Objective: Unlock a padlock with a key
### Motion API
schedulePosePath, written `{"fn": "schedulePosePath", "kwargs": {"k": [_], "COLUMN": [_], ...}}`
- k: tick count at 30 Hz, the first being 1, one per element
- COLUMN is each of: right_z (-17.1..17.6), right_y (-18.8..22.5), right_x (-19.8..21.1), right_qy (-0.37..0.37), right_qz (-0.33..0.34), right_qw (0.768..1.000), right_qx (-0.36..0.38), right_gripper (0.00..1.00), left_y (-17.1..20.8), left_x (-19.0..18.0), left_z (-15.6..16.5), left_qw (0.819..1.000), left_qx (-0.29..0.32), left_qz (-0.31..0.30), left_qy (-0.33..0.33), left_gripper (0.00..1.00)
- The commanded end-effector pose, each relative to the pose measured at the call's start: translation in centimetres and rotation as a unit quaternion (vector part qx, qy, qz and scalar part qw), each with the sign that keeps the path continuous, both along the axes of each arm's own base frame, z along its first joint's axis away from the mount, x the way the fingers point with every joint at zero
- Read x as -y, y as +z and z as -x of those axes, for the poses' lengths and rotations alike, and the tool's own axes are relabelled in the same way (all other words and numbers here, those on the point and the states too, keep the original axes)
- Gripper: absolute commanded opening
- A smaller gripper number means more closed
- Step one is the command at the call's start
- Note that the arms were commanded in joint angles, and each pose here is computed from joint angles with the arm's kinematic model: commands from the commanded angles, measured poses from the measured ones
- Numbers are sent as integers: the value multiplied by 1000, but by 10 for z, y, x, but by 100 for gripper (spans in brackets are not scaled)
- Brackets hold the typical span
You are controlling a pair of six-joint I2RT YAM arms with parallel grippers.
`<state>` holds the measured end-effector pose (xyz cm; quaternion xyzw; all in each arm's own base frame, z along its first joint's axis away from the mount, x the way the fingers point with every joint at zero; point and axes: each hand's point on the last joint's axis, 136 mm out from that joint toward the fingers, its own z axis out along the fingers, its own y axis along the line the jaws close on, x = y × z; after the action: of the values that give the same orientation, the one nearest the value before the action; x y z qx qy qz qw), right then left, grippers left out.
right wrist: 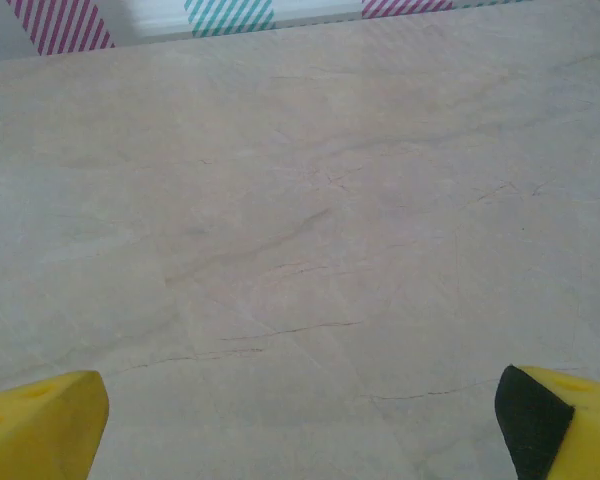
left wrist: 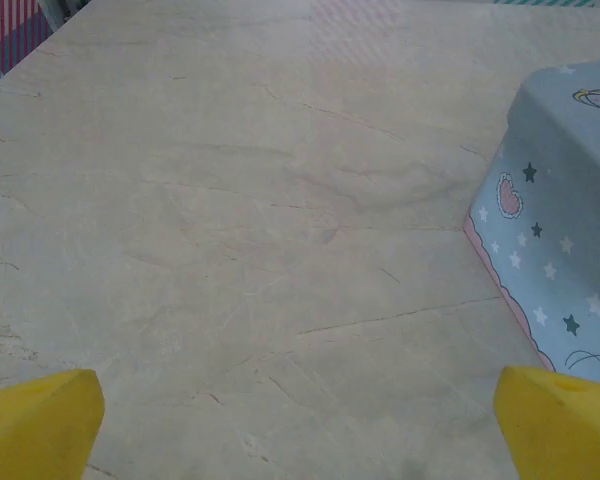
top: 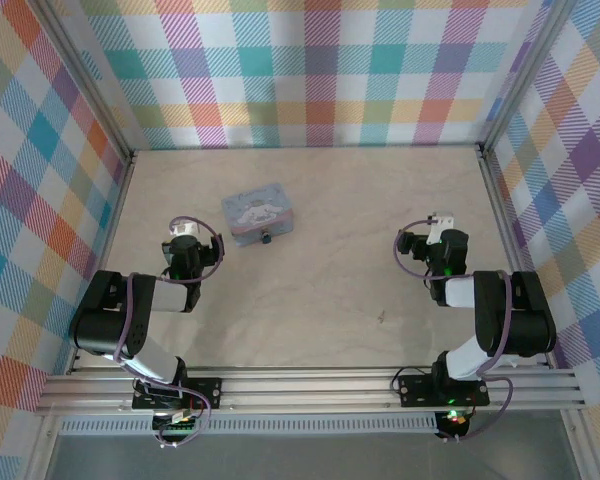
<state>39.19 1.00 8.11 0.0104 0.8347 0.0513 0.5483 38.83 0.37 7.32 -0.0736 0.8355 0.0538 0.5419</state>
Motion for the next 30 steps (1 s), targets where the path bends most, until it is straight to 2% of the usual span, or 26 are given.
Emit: {"fn": "schedulePosePath", "kwargs": {"k": [1,22,27,30], "right_z": [-4,-5,-2,5], "right_y": [11,12,26,43], "right_x": [-2,-2,6,8], "right_qy": [1,1,-24,-33], "right_qz": [-1,-2,-1,-7], "right_qw": [1000,1000,999,999], "right_qx": [22,21,23,6], "right_gripper": [100,100,100,100], "left_y": [9,10,44,78], "left_x": [-1,0,-3,-7], "left_z": [-6,-5,1,8], "left_qw": [1000,1000,1000,998], "left_qx": [16,17,17,50], "left_qz": [10,10,10,35], "left_qy": [0,-1,8,27], "left_gripper": [100,100,100,100]}}
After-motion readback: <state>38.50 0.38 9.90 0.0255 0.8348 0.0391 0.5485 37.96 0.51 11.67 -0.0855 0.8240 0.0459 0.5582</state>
